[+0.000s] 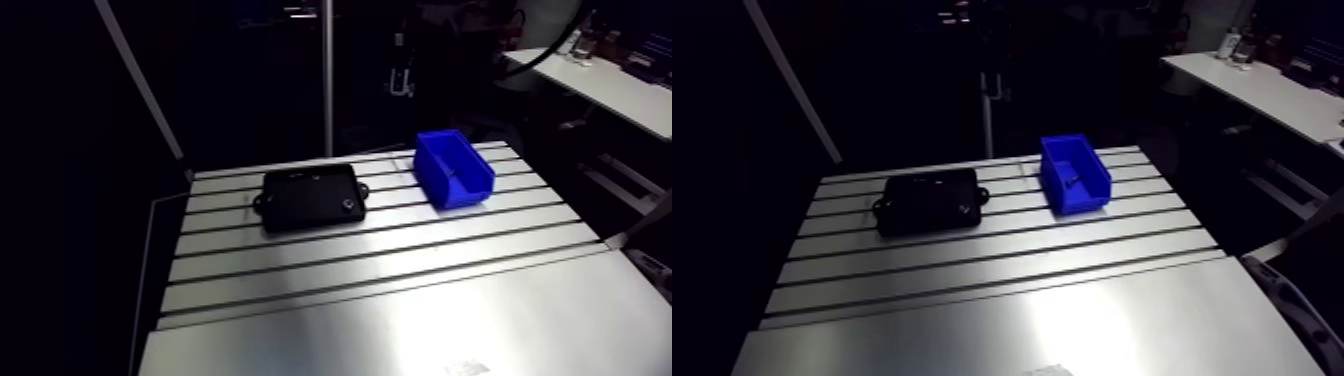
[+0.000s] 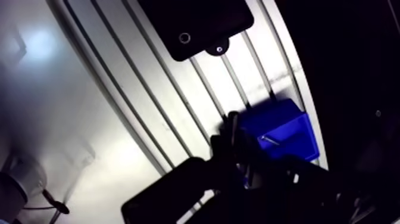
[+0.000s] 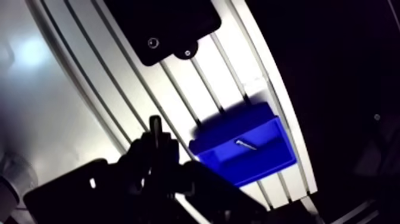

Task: Pick up the M10 bolt from the tray and put it into the blue bin.

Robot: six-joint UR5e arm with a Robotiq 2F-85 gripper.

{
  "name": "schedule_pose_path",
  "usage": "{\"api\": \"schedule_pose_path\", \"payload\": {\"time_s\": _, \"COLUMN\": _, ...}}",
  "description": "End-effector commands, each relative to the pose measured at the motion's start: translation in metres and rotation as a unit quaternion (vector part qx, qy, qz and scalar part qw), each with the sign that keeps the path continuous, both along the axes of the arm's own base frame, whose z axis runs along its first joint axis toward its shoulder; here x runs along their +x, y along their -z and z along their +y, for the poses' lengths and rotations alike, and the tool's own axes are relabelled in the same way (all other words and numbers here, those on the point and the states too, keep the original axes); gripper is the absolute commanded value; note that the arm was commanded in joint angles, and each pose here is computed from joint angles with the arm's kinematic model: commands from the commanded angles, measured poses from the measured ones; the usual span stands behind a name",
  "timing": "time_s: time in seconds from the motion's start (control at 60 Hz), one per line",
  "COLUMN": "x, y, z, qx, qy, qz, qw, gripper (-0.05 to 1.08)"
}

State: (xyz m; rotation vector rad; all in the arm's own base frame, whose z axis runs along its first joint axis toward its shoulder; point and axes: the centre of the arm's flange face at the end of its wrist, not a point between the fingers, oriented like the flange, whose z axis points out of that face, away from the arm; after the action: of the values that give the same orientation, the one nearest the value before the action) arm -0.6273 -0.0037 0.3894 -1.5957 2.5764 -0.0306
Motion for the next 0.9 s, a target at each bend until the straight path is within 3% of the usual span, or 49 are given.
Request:
{"api": "schedule_pose_path", "payload": {"time_s": 0.017, "x": 0.004, "y": 0.011, "z": 0.024, "qx": 0.0104, "qy": -0.095, "qz": -0.027, "qw": 0.995, "gripper": 1.07}}
{"api": "schedule_pose_path", "payload": {"time_s": 0.167, "x": 0.006, "y": 0.019, "z": 0.048, "qx": 0.0184, "qy": -0.146, "qz": -0.043, "qw": 0.988, "gripper": 1.07}}
{"api": "schedule_pose_path", "payload": {"time_s": 0.283, "x": 0.004, "y": 0.028, "z": 0.065, "qx": 0.0155, "qy": -0.17, "qz": -0.052, "qw": 0.984, "gripper": 1.07}}
{"api": "schedule_pose_path", "payload": {"time_s": 0.7, "x": -0.015, "y": 0.061, "z": 0.11, "qx": 0.0155, "qy": -0.146, "qz": -0.048, "qw": 0.988, "gripper": 1.07}}
{"api": "schedule_pose_path", "payload": {"time_s": 0.9, "x": -0.026, "y": 0.081, "z": 0.124, "qx": 0.0208, "qy": -0.138, "qz": -0.04, "qw": 0.989, "gripper": 1.07}}
